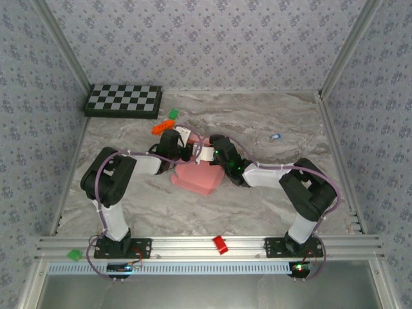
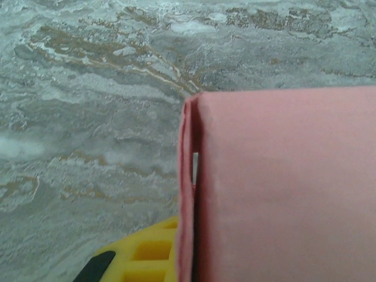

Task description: Fold the paper box

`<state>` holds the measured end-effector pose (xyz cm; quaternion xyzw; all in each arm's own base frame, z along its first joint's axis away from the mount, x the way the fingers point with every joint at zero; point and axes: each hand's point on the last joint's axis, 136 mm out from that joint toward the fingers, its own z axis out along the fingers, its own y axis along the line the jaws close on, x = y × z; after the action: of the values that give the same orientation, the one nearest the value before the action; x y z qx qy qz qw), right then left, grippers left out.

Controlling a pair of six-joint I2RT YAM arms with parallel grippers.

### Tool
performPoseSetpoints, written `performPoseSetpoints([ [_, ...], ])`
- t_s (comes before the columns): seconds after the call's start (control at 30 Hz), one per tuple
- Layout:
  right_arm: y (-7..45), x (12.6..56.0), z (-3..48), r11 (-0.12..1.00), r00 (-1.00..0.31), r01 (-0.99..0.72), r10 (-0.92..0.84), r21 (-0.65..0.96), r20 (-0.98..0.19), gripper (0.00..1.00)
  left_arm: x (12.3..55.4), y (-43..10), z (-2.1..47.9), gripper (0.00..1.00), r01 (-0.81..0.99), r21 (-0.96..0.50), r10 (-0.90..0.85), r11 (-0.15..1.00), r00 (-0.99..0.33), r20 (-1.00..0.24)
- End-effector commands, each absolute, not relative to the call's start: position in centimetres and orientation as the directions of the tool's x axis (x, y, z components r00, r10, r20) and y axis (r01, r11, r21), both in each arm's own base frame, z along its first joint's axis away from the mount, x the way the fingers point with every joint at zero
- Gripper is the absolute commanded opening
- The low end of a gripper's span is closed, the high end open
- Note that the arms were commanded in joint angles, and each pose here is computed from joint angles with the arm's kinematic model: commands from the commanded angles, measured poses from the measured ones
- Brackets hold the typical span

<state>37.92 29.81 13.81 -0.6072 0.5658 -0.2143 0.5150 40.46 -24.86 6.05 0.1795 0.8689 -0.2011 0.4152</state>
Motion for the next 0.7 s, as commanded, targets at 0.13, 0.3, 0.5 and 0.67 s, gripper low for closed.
performPoseSetpoints([
  [0.13,30.0,36.3,22.8,0.404,0.195,-0.449,-0.826,-0.797,-0.529,0.70,40.1,-23.8,9.4,0.00,0.401,-0.239,0.051,0.884,-0.592,-0.804],
  [0.3,28.7,34.8,26.9,0.587,0.071,-0.473,-0.717,-0.656,-0.693,0.72,40.1,-23.1,10.6,0.00,0.300,-0.298,-0.039,0.906,-0.642,-0.766],
  [0.5,25.9,33.7,30.4,0.771,-0.099,-0.451,-0.544,-0.449,-0.833,0.75,39.3,-22.5,11.3,0.00,0.139,-0.391,-0.157,0.910,-0.757,-0.634],
  [0.67,23.3,34.3,31.7,0.872,-0.288,-0.408,-0.403,-0.270,-0.869,0.77,38.2,-23.1,11.3,0.00,0.051,-0.450,-0.211,0.892,-0.832,-0.513],
])
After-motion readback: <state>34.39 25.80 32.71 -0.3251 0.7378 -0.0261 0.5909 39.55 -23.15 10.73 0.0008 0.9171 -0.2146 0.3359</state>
